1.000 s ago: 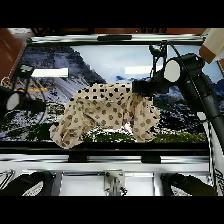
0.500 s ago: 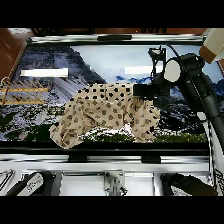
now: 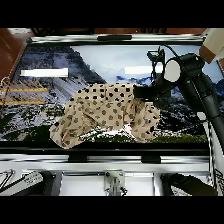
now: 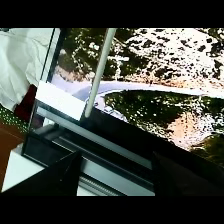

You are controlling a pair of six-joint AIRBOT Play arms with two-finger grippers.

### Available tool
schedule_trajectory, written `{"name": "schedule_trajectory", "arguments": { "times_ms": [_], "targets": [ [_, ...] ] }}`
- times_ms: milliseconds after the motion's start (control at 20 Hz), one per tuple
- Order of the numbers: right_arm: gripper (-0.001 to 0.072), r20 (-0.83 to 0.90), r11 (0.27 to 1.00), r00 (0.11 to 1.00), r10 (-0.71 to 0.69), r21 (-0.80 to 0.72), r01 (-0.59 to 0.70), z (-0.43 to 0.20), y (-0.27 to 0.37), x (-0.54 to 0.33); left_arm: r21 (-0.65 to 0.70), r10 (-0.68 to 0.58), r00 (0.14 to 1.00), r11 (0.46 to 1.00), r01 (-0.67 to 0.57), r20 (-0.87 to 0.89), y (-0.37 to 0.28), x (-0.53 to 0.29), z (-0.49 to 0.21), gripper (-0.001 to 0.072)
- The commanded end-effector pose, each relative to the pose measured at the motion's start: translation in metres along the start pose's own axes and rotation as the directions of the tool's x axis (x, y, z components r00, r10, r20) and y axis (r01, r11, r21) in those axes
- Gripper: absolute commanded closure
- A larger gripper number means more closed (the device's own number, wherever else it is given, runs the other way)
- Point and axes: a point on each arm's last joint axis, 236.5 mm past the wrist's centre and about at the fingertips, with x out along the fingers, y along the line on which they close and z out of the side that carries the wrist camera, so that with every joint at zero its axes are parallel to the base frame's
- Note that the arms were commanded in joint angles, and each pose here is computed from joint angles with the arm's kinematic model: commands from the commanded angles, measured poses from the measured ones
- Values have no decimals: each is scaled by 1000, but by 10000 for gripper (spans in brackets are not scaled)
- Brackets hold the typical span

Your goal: Fold the shirts.

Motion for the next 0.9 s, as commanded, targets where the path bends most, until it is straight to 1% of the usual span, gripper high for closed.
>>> {"name": "schedule_trajectory", "arguments": {
  "times_ms": [0, 100, 400, 600, 800, 850],
  "targets": [
    [658, -46, 1000, 999, -14, -8, 14, -11, -3, 0, 184, 25, 1000, 983, -28, 19, 13, 26, 9, 163],
    [658, -60, 1000, 998, -21, -8, 20, -14, -5, 0, 208, 20, 1000, 978, -20, 0, 17, 42, 5, 162],
    [658, -54, 1000, 998, -20, -7, 19, -13, -4, 0, 190, -15, 993, 981, 37, -117, 21, 92, -24, 163],
    [658, -68, 1000, 997, -22, 20, 23, -16, -5, 0, 197, 8, 996, 980, 11, -94, 29, 115, -20, 167],
    [658, -74, 998, 997, -23, 58, 28, -17, -5, 0, 195, -19, 991, 980, 45, -134, 23, 137, -31, 180],
    [658, -77, 997, 997, -24, 68, 29, -18, -5, 0, 194, -25, 990, 980, 53, -142, 21, 141, -33, 193]
  ]
}}
